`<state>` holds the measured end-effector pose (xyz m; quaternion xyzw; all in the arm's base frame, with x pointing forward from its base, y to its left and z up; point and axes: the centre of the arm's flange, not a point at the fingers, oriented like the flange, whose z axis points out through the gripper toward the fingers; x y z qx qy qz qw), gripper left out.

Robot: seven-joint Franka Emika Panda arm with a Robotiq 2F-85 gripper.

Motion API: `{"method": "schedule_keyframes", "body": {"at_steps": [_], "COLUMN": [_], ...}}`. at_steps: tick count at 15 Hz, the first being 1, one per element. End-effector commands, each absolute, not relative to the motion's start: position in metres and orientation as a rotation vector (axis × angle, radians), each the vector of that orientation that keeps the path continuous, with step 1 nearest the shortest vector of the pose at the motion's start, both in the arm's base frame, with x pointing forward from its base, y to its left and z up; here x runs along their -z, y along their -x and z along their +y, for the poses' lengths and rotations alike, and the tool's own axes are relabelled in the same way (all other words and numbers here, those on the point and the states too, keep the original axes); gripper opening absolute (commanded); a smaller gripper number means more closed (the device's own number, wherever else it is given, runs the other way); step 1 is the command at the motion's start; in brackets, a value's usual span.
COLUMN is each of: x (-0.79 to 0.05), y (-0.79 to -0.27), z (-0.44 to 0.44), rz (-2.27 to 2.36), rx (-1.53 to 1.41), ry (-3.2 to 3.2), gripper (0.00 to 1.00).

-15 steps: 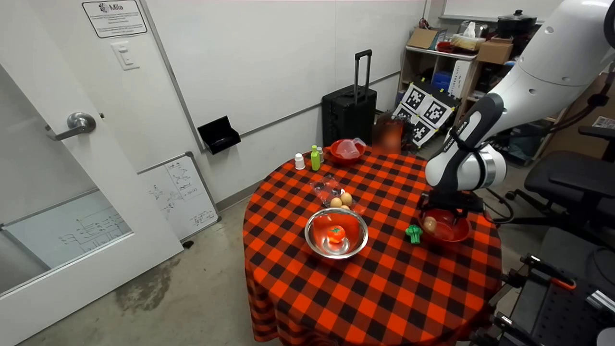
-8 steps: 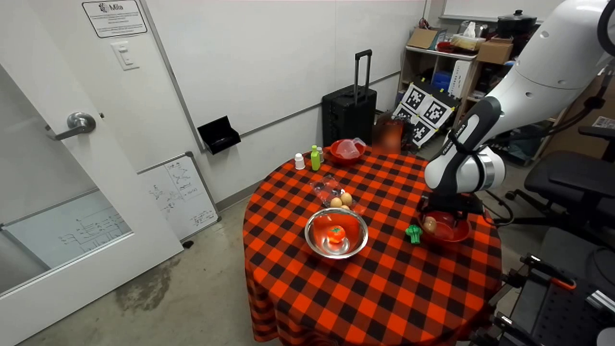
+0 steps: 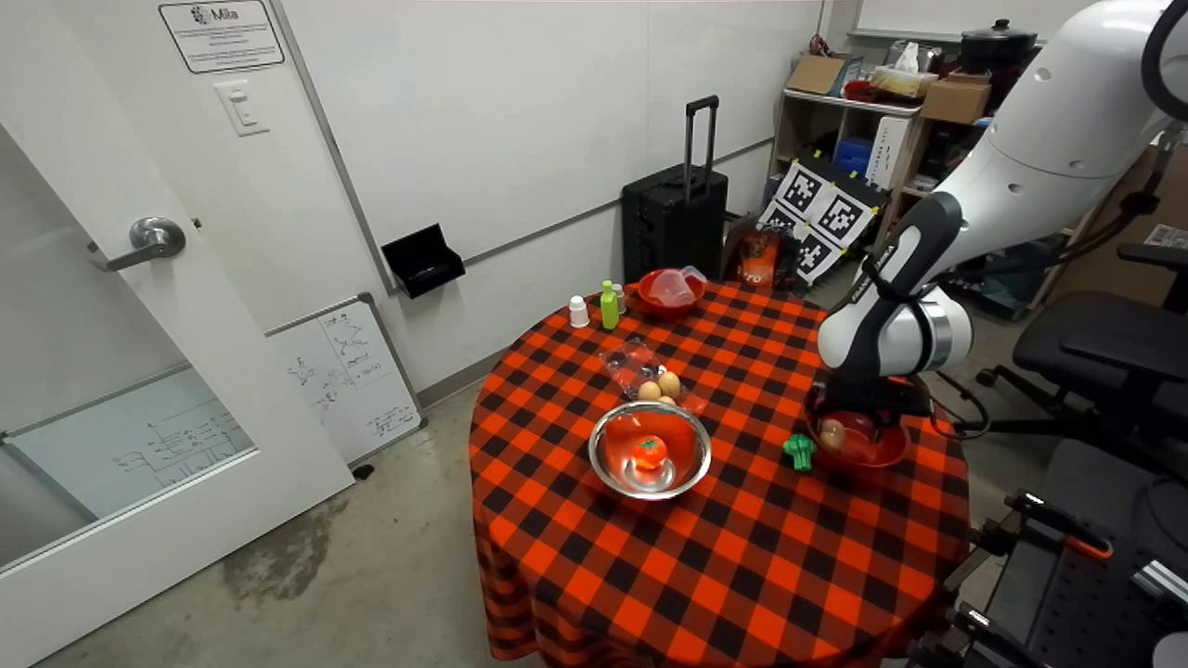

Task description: Move the egg from the bowl to the table

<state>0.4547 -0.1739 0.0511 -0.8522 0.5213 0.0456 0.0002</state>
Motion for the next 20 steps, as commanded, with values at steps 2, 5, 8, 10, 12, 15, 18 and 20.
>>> {"method": "schedule_keyframes", "body": {"at_steps": [2,5,8,10,12,15,18,20], "x": [-0.038,-0.034,-0.034,-0.037,-0.048,-0.082,-0.133,-0.165], "y": [-0.457,-0.455,-0.454,-0.453,-0.449,-0.439,-0.420,-0.411], "z": [-0.175,-0.176,-0.178,-0.178,-0.177,-0.173,-0.158,-0.137], "rz": [1.612,1.617,1.622,1.624,1.623,1.622,1.588,1.516], "rx": [-0.140,-0.150,-0.151,-0.148,-0.135,-0.093,-0.043,-0.036], "ry": [2.688,2.686,2.686,2.685,2.669,2.640,2.613,2.621], "gripper": [0.78,0.44,0.23,0.23,0.23,0.23,0.23,0.23]}}
